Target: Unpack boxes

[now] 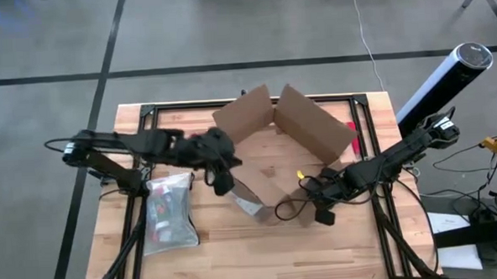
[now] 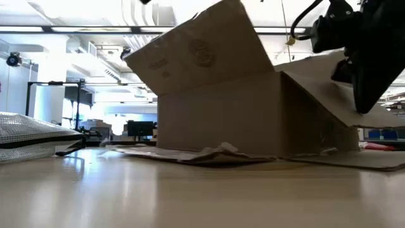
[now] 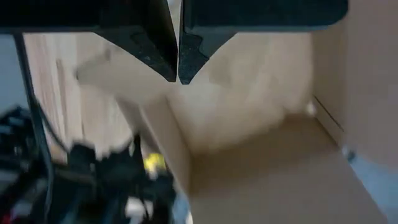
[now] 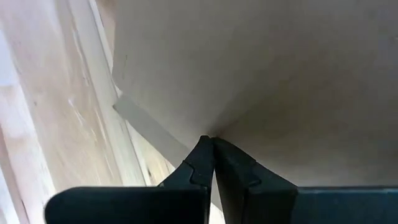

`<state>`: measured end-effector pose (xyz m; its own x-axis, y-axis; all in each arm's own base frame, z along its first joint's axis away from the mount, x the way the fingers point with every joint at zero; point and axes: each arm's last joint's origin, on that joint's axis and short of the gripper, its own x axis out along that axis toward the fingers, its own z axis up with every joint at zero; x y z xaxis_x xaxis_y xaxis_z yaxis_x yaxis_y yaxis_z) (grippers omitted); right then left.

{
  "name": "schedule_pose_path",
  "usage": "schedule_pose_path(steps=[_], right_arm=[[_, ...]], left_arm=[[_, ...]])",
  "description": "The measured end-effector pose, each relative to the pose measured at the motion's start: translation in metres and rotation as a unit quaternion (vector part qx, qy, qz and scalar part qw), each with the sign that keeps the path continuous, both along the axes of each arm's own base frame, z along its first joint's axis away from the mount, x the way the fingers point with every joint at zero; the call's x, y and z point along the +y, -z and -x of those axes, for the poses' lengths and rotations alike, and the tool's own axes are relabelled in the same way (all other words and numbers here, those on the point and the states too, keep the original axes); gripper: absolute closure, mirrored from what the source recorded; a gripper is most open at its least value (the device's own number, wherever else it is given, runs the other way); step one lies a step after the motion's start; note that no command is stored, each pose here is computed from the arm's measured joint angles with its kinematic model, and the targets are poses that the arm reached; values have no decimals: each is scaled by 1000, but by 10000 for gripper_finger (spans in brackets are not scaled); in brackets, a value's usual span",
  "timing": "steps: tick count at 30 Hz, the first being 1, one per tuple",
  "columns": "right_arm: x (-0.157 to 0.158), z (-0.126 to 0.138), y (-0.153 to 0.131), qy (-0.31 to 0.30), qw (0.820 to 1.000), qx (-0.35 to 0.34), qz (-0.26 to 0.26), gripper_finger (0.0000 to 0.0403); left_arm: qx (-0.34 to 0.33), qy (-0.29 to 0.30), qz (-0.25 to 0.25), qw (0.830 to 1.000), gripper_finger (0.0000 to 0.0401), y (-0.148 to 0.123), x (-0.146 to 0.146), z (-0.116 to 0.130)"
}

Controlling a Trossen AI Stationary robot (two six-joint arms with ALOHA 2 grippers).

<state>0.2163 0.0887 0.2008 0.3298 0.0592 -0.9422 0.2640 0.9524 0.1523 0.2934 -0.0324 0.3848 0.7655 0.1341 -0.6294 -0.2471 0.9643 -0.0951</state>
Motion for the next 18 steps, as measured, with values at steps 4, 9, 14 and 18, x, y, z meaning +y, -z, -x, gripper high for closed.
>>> schedule_pose_path(steps=[4,9,14,18], right_arm=[[-3,-2,-2,8,1000,-6,-3,403],[-8,-8,-25,23,998,-57,3,403],[-18,-15,-42,31,995,-90,22,403],[-22,-18,-51,33,994,-100,22,403]], left_arm=[[-31,-13,-24,999,401,-9,11,1],[-5,-12,-19,1000,401,2,22,-8],[41,19,-18,999,401,25,23,-28],[63,20,-18,998,401,40,24,-41]])
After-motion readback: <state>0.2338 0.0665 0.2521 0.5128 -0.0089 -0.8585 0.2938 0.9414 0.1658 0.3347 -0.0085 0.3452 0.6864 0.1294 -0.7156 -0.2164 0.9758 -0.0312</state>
